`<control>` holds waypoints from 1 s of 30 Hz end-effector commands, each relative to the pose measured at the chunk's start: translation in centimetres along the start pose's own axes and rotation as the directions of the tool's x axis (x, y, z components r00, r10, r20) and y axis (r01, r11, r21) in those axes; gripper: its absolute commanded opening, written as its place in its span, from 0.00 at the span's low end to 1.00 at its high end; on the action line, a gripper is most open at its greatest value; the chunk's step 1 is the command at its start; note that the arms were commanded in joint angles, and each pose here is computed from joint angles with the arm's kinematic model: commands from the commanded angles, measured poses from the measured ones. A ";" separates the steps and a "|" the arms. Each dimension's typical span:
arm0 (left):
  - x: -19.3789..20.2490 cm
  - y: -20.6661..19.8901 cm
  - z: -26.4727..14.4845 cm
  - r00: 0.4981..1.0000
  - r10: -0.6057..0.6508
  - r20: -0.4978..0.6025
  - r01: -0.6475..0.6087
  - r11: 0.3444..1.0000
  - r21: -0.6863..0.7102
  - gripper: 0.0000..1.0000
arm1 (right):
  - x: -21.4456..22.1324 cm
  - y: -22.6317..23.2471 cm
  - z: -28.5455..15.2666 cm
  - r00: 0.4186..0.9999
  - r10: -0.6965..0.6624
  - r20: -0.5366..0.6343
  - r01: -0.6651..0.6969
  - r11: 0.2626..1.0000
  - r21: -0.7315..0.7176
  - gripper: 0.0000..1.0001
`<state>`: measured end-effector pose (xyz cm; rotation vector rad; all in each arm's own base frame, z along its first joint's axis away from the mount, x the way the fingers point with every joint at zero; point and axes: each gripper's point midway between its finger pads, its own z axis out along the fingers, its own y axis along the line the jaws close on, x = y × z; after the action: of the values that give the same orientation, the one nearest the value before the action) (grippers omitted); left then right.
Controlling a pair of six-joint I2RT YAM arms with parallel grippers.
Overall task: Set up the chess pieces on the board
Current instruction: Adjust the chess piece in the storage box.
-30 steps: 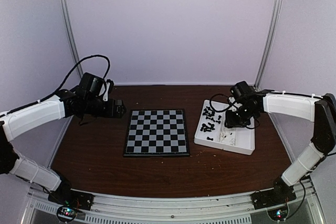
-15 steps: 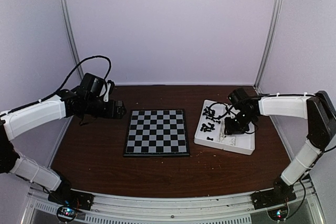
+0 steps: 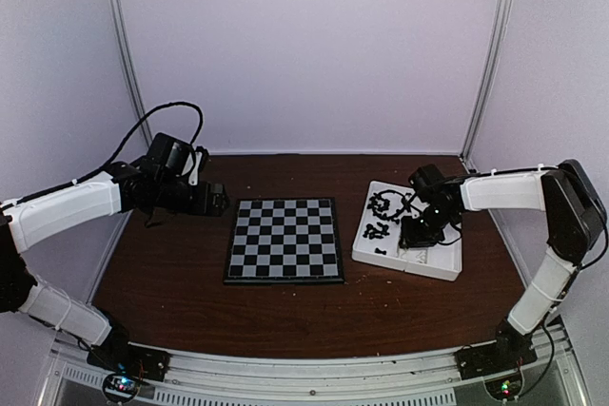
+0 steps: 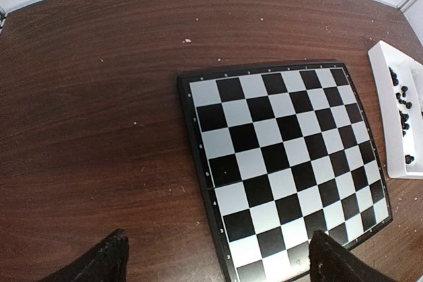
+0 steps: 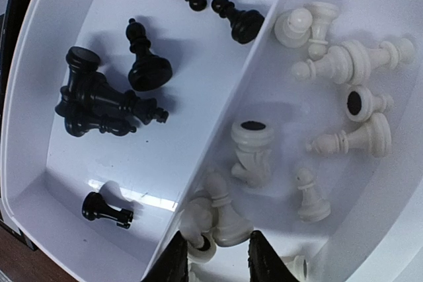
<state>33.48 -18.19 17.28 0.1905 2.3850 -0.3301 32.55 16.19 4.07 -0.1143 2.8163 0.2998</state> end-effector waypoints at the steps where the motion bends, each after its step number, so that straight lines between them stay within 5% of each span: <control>1: -1.5 -0.7 -0.4 0.999 0.009 0.034 -0.009 1.000 0.019 0.95 | -1.4 0.7 0.1 1.000 -0.012 0.024 0.013 0.999 -0.037 0.31; 9: -1.5 -0.7 -0.4 0.999 0.010 0.033 -0.011 1.000 0.018 0.95 | -1.9 0.8 0.2 0.998 -0.047 0.037 0.048 0.998 -0.036 0.38; 18: -1.4 -0.7 -0.5 0.999 0.011 0.033 -0.012 1.000 0.018 0.95 | -2.1 -0.2 0.8 0.998 -0.064 0.024 0.063 0.998 0.028 0.31; 30: -1.3 -0.7 -0.4 1.000 0.008 0.030 -0.008 1.000 0.021 0.95 | -1.3 -2.2 -0.2 0.999 -0.020 0.044 0.016 0.997 0.080 0.35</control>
<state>33.48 -18.24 17.27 0.1919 2.3859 -0.3330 33.92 15.79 3.39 -0.1797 2.8066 0.2308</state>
